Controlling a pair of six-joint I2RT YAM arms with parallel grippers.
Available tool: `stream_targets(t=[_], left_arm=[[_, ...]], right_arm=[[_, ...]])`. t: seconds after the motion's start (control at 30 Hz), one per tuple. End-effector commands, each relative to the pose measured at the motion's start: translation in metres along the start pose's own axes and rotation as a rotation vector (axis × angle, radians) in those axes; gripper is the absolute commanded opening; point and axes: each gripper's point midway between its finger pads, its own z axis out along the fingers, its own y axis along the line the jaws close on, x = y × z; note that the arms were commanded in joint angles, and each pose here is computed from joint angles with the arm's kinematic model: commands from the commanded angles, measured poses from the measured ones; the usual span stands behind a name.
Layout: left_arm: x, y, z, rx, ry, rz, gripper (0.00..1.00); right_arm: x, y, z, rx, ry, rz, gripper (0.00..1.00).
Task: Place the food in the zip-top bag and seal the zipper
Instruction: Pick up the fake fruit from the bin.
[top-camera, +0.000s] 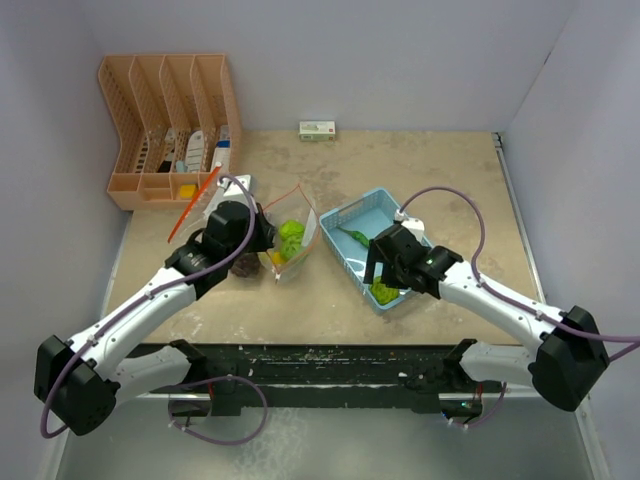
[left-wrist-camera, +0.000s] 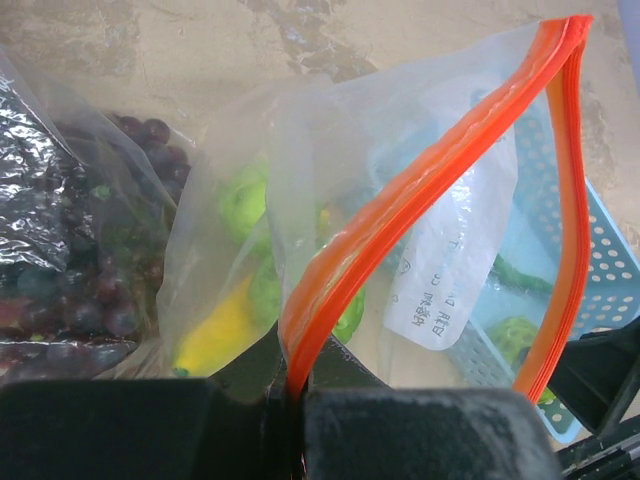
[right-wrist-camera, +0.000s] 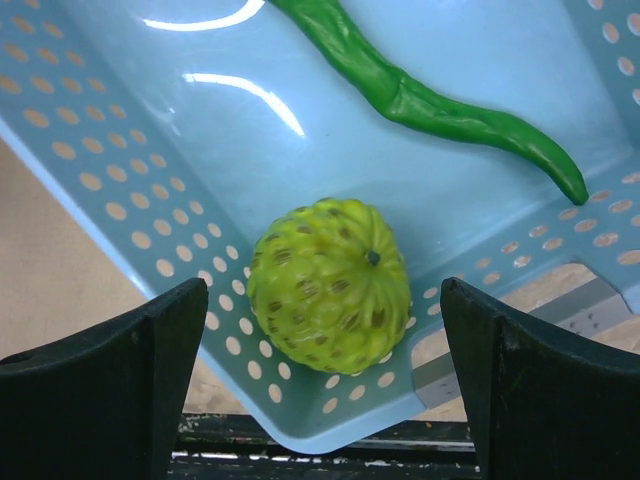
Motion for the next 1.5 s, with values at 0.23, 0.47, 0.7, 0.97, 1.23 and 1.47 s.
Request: stream_targets(t=[0.23,0.47,0.7,0.97,1.23,1.47], left_arm=[[-0.011,0.001,-0.006,0.004,-0.054,0.001,0.0],[-0.011,0.0,-0.006,0.003,-0.054,-0.005,0.0],[-0.01,0.002,-0.006,-0.003,-0.053,-0.008,0.0],[-0.009,0.006,-0.004,-0.021,-0.054,-0.005,0.0],[-0.002,0.002,0.009,-0.011,-0.027,-0.005,0.0],[-0.003,0.0,0.01,-0.002,-0.028,-0.013,0.0]], right_arm=[[0.032,-0.012,0.034,0.042,0.097,0.003,0.96],[0.023,-0.008,0.035,0.028,0.077,-0.013,0.47],[-0.03,-0.004,0.018,0.008,-0.06,0.002,0.21],[-0.08,0.011,-0.002,-0.062,-0.162,-0.003,0.1],[-0.143,0.114,-0.099,-0.593,-0.384,-0.055,0.08],[-0.175,0.215,-0.165,-0.85,-0.503,-0.11,0.08]])
